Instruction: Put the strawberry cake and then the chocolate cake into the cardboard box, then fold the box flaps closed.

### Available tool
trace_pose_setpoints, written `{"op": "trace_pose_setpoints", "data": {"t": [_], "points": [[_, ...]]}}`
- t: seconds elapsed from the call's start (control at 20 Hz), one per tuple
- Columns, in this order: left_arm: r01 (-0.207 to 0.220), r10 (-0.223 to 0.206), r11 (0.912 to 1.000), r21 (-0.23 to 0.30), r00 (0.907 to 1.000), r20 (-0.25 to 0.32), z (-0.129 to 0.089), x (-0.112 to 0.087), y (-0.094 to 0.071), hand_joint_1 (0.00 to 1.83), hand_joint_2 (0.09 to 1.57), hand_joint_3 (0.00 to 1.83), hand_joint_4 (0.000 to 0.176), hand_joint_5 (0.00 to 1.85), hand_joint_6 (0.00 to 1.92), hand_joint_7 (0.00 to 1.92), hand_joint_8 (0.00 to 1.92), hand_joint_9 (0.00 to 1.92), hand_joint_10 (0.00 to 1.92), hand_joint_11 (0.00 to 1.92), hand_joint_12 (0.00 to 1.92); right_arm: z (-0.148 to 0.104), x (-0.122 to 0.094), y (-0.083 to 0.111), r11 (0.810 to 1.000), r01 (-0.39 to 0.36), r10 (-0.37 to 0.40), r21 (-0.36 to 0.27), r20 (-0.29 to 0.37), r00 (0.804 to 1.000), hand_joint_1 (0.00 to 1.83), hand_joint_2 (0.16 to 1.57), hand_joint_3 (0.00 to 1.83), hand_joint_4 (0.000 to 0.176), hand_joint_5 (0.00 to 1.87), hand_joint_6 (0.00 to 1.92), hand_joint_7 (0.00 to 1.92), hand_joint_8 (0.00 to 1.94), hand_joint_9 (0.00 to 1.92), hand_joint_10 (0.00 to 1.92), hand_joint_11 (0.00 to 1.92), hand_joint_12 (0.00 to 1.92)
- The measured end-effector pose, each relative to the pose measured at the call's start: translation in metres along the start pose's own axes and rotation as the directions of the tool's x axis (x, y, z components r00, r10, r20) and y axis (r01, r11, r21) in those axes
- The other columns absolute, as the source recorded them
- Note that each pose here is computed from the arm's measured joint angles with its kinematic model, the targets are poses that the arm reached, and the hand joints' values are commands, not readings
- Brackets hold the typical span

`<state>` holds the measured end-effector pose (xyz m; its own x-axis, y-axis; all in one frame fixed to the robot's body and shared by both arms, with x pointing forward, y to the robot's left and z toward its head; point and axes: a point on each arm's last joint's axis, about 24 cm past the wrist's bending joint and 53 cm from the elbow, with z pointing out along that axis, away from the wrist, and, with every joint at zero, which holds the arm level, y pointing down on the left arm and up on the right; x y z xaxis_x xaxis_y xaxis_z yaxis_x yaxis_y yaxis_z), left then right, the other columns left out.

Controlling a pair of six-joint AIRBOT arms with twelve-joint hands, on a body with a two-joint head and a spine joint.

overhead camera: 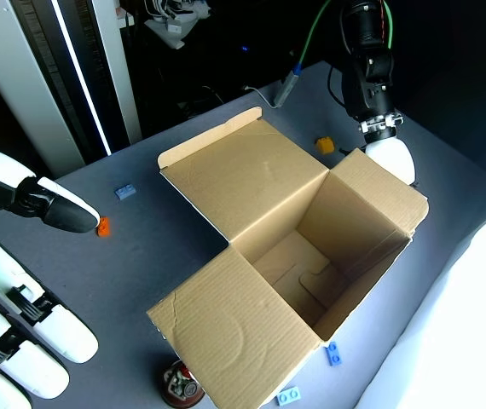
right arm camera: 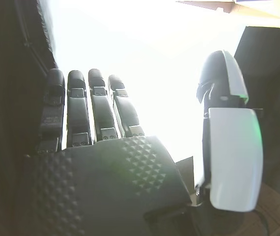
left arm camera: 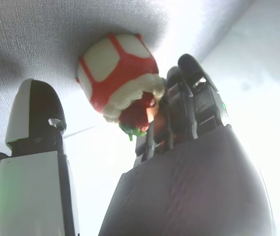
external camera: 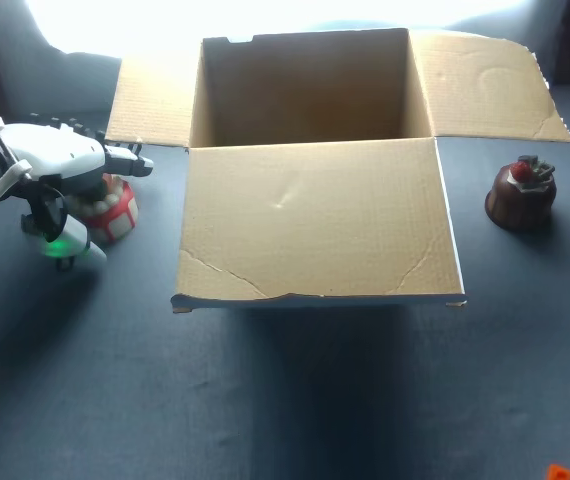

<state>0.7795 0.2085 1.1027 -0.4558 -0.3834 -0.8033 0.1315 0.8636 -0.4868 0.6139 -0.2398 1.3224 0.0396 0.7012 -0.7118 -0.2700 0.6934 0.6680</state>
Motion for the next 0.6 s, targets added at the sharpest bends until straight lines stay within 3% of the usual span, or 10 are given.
{"op": "trace_pose_setpoints", "data": {"t": [0.05,0.25,0.3,0.35,0.45,0.5,0.6], "points": [[0.002,-0.002,1.0000,0.000,1.0000,0.001,0.0000,-0.0002,-0.0001,1.09,1.01,0.00,0.055,0.21,0.01,0.32,0.01,0.28,0.03,0.00,0.91,0.0000,0.0001,0.0000,1.000,0.000,0.000,0.000,0.000,1.000,0.36,1.08,0.01,0.000,0.04,0.00,0.08,0.01,0.09,0.00,0.00,0.09],[0.007,-0.007,1.0000,0.000,1.0000,0.001,0.0000,-0.0002,-0.0001,1.10,1.01,0.00,0.060,0.25,0.02,0.38,0.02,0.36,0.05,0.00,1.05,-0.0001,-0.0001,0.0001,1.000,0.000,0.000,0.000,0.001,1.000,0.36,1.09,0.00,0.000,0.05,0.00,0.10,0.00,0.12,0.01,0.00,0.22],[0.008,-0.008,1.0000,-0.004,0.9999,-0.007,0.0000,0.0016,0.0009,1.11,1.01,0.00,0.060,0.29,0.02,0.43,0.04,0.46,0.10,0.00,1.30,-0.0001,0.0000,0.0003,1.000,0.000,0.000,0.000,0.001,1.000,0.37,1.09,0.00,0.000,0.03,0.00,0.09,0.00,0.11,0.00,0.00,0.22],[0.009,-0.009,0.9999,-0.005,0.9999,-0.008,0.0000,0.0019,0.0010,1.11,1.01,0.00,0.060,0.29,0.02,0.43,0.04,0.46,0.10,0.00,1.30,-0.0002,0.0000,0.0004,1.000,-0.001,0.001,-0.001,0.001,1.000,0.37,1.09,0.00,0.000,0.03,0.00,0.09,0.00,0.11,0.00,0.00,0.22],[0.011,-0.011,0.9999,-0.003,0.9999,-0.006,0.0000,0.0013,0.0007,1.14,1.01,0.00,0.053,0.39,0.01,0.53,0.06,0.38,0.64,0.04,1.52,-0.0002,0.0000,0.0004,1.000,-0.001,0.001,-0.001,0.001,1.000,0.37,1.09,0.00,0.000,0.03,0.00,0.08,0.00,0.11,0.00,0.00,0.26],[0.012,-0.012,0.9999,-0.003,0.9999,-0.006,0.0000,0.0013,0.0007,1.14,1.02,0.00,0.040,0.42,0.01,0.57,0.09,0.33,0.89,0.07,1.57,-0.0002,0.0000,0.0004,1.000,0.000,0.000,-0.001,0.001,1.000,0.37,1.09,0.00,0.000,0.04,0.00,0.09,0.00,0.11,0.00,0.00,0.22],[0.014,-0.014,0.9999,-0.001,0.9999,-0.002,0.0000,0.0006,0.0003,1.16,1.04,0.00,0.013,0.55,0.06,0.49,0.55,0.33,1.16,0.12,1.66,-0.0002,0.0000,0.0004,1.000,-0.001,0.001,-0.001,0.001,1.000,0.35,1.08,0.00,0.000,0.04,0.00,0.09,0.00,0.11,0.00,0.00,0.24]]}}
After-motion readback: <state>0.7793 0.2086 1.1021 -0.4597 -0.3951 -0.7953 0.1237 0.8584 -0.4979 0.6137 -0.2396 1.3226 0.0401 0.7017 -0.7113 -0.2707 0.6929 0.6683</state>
